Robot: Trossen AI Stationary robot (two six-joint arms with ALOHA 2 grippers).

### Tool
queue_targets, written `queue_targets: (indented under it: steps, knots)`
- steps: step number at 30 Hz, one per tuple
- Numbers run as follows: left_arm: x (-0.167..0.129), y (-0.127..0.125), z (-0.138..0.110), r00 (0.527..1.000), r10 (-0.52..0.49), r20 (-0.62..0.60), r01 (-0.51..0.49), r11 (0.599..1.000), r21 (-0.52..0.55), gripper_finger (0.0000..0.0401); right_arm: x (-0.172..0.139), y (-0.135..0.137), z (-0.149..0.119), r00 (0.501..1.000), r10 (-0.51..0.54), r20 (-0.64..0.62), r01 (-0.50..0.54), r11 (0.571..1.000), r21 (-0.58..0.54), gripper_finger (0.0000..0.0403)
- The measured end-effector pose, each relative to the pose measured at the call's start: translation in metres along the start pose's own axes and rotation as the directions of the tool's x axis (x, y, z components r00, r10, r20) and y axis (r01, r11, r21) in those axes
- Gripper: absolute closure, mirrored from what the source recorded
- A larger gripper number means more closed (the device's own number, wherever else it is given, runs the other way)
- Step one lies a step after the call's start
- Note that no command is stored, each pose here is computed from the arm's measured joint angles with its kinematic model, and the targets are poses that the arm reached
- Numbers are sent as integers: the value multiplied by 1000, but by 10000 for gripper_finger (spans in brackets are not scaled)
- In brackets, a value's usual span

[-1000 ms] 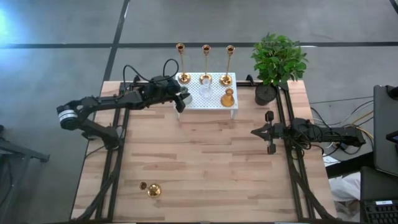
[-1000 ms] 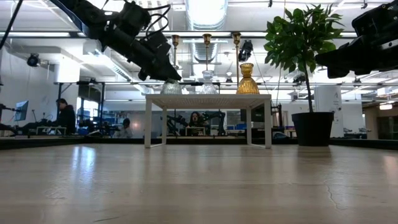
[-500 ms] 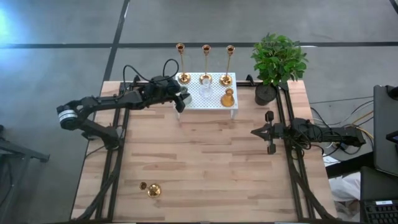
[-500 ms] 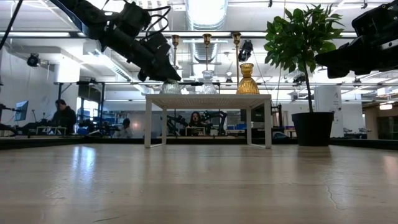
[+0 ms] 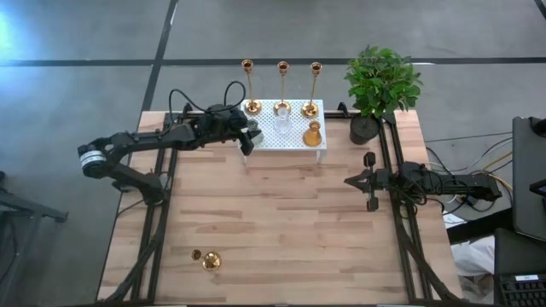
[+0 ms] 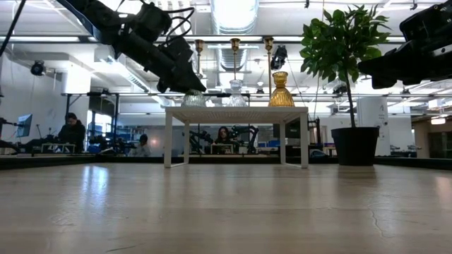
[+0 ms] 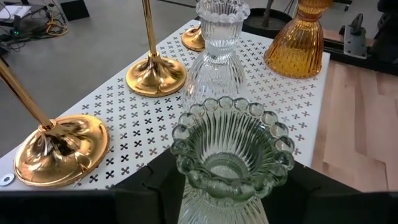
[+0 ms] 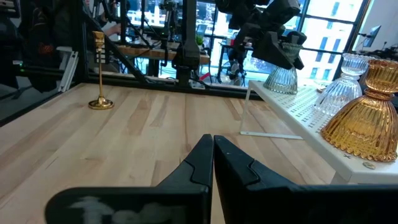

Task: Pick & Place candle stick holders
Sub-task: Put the green glass candle holder on the shelf

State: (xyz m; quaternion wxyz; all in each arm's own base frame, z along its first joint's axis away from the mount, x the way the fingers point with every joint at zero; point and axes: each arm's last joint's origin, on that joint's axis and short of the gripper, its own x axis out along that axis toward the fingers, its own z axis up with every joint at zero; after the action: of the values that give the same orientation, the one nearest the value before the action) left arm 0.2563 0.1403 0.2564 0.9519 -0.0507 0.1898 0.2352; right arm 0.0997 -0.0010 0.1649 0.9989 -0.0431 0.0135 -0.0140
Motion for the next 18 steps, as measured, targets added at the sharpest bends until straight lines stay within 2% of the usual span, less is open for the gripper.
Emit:
queue_targets:
  steps: [6,13,18]
  knots:
    - [0,2,-4,998,44,-43,-44,999,8,174,0,0,0,1000,0,0,0,1000,0,394]
    - [0,2,-5,997,48,-54,-46,998,34,106,0,0,0,1000,0,0,0,1000,0,394]
    - [0,2,-5,998,48,-50,-47,998,33,79,0,0,0,1000,0,0,0,1000,0,394]
